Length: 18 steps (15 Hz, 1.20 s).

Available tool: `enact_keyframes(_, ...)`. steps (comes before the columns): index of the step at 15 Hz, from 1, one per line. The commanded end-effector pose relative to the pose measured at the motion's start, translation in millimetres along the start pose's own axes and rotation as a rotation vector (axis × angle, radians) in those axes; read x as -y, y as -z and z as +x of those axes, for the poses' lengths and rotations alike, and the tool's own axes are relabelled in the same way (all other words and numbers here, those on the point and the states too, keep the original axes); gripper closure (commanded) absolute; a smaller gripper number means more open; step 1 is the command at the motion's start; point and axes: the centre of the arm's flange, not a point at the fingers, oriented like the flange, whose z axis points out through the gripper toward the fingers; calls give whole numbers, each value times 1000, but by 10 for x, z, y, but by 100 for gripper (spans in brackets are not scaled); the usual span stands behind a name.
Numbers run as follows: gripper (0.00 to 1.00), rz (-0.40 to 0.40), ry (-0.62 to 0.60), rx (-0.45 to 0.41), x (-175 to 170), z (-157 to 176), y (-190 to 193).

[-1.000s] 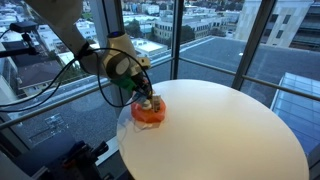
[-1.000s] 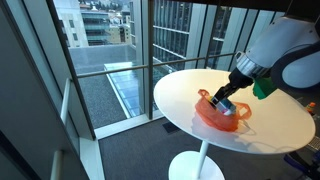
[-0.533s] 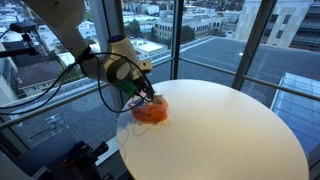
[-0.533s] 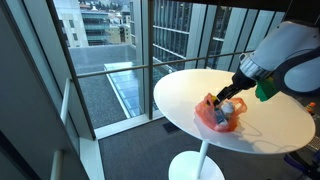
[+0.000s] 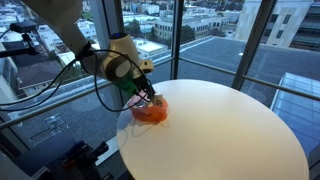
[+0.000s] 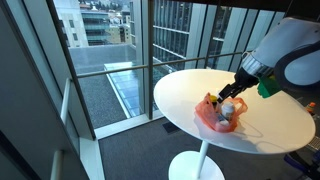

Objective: Put the blue box in the plastic

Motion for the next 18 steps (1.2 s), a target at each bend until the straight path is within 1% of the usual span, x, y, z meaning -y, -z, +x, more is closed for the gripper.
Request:
enact_keyframes(1,0,-6,-62,82,-161,28,311)
enact_keyframes(6,0,-25,-167,205,-472,96,611)
enact_keyframes(9,0,-30,-197,271,-682,178,788)
enact_keyframes(13,0,10,-207,373,-855,272,988)
enact_keyframes(15,0,13,-214,407,-880,304,1051)
enact_keyframes(17,0,-3,-225,430,-905,329,1049)
enact_keyframes(18,0,-7,-222,407,-853,233,981)
